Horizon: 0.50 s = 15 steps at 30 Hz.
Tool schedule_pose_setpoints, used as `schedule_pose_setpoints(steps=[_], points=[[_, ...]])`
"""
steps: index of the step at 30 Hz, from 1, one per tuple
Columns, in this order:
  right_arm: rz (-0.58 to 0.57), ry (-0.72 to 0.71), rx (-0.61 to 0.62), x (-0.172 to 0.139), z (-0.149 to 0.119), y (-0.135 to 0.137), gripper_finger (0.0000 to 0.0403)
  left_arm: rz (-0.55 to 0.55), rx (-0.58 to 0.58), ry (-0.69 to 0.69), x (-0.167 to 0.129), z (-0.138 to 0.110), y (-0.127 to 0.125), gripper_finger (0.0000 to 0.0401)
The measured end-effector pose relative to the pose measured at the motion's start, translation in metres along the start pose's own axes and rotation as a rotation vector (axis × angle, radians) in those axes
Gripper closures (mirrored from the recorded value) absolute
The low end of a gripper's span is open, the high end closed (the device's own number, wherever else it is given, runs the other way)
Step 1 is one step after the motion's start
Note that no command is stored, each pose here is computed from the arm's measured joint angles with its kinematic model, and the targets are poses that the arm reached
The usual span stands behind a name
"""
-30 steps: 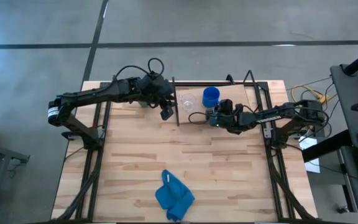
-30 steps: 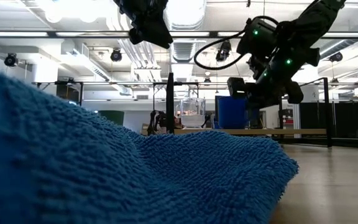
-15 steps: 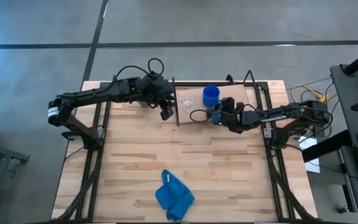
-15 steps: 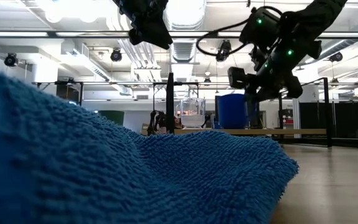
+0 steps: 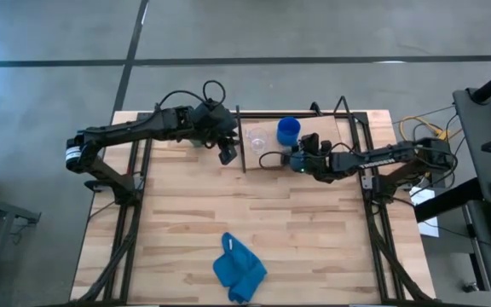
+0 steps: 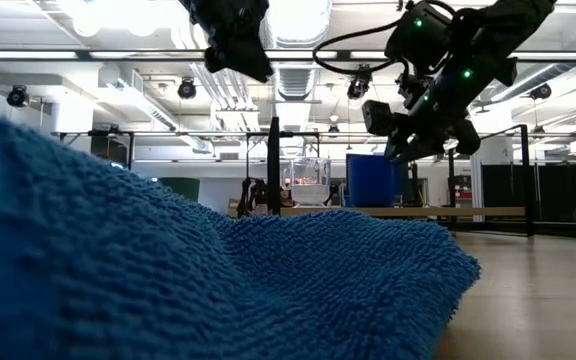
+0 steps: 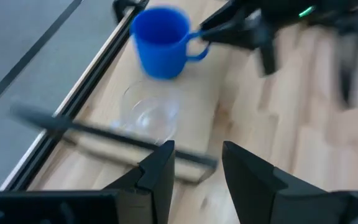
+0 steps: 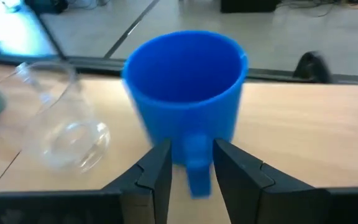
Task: Stack small to large cups/mugs on shelf
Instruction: Put the blue mug on the shelf, then put the green cup on the shelf
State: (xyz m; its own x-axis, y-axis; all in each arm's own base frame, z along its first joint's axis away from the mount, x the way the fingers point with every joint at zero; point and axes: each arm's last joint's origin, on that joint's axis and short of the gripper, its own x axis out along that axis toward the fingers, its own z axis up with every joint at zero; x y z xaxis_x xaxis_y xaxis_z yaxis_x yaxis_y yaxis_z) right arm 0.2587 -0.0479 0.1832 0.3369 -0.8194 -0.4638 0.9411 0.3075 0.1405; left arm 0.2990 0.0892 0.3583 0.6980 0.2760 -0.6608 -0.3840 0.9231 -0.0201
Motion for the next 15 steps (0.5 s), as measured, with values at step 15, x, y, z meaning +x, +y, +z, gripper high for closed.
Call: schedule_pose_setpoints(steps=[15], points=[[0.514,0.047,0.054,-0.099,0.069,0.034,0.0306,0.304,-0.043,0.382,-0.002,-0.036,0.04,0.028]])
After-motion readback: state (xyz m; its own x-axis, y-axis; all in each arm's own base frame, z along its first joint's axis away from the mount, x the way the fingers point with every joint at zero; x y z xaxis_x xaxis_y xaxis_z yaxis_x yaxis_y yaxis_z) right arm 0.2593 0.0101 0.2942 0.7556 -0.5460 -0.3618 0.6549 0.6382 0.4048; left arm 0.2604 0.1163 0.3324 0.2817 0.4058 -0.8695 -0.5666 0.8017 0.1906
